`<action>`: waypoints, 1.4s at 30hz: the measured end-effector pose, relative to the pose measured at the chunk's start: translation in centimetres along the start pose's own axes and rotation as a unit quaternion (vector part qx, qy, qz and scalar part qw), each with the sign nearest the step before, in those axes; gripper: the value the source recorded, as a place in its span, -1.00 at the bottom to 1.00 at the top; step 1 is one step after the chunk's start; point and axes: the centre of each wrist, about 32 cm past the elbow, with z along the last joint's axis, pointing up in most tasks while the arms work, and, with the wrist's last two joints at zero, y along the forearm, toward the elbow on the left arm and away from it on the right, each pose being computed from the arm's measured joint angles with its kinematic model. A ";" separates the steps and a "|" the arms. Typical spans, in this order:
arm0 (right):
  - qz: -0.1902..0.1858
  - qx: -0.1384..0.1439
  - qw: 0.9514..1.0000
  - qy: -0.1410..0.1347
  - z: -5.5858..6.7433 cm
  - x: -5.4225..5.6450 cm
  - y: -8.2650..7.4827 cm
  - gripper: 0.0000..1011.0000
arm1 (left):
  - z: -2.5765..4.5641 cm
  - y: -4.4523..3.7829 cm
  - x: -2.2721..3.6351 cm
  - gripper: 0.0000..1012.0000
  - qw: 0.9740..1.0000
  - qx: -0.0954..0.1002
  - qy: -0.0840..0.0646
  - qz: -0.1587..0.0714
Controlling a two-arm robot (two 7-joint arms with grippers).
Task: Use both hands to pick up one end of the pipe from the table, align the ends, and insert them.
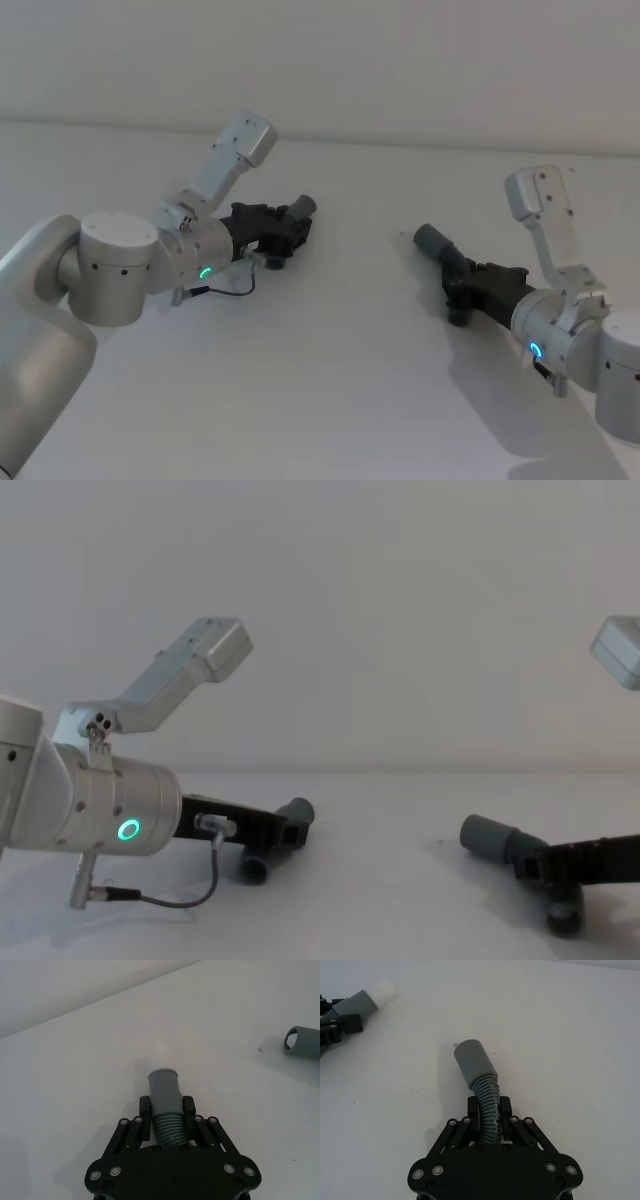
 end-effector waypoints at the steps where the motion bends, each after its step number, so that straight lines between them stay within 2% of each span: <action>1: 0.000 0.000 1.000 0.000 0.0 0.0 0.0 -0.55 | 0.00 0.00 0.00 -0.27 1.000 0.000 0.000 0.000; 7: 0.000 0.000 1.000 0.000 0.0 0.0 0.0 -0.63 | -0.02 -0.02 -0.01 -0.27 1.000 0.000 0.000 0.000; 20: -0.001 0.008 1.000 -0.006 -0.1 0.0 -0.1 -0.65 | -0.09 0.03 0.04 -0.27 1.000 0.000 -0.004 0.000; 24: -0.002 0.027 1.000 -0.014 -0.1 0.1 -0.4 -0.65 | -0.22 0.15 0.08 -0.27 1.000 -0.009 -0.018 0.000; 25: -0.002 0.030 0.999 -0.016 -0.1 0.1 -0.5 -0.65 | -0.26 0.20 0.09 -0.27 1.000 -0.012 -0.025 0.000; 26: -0.002 0.035 0.999 -0.018 -0.1 0.1 -0.5 -0.65 | -0.26 0.20 0.09 -0.27 1.000 -0.012 -0.025 0.000; 32: -0.003 0.062 0.997 -0.035 -0.2 0.2 -1.0 -0.66 | -0.24 0.49 0.34 -0.27 0.998 -0.030 -0.058 0.001; 35: -0.003 0.082 0.995 -0.051 -0.3 0.4 -1.4 -0.66 | 0.02 0.74 0.52 -0.27 0.995 -0.046 -0.084 -0.001; 38: -0.002 0.101 0.993 -0.067 -0.4 0.6 -1.8 -0.66 | 0.23 0.92 0.63 -0.27 0.993 -0.055 -0.101 -0.003; 41: -0.002 0.114 0.990 -0.080 -0.4 0.8 -2.0 -0.66 | 0.56 1.20 0.82 -0.27 0.989 -0.070 -0.134 -0.006; 42: -0.001 0.119 0.989 -0.085 -0.4 0.9 -2.1 -0.66 | 0.63 1.25 0.85 -0.27 0.987 -0.073 -0.140 -0.007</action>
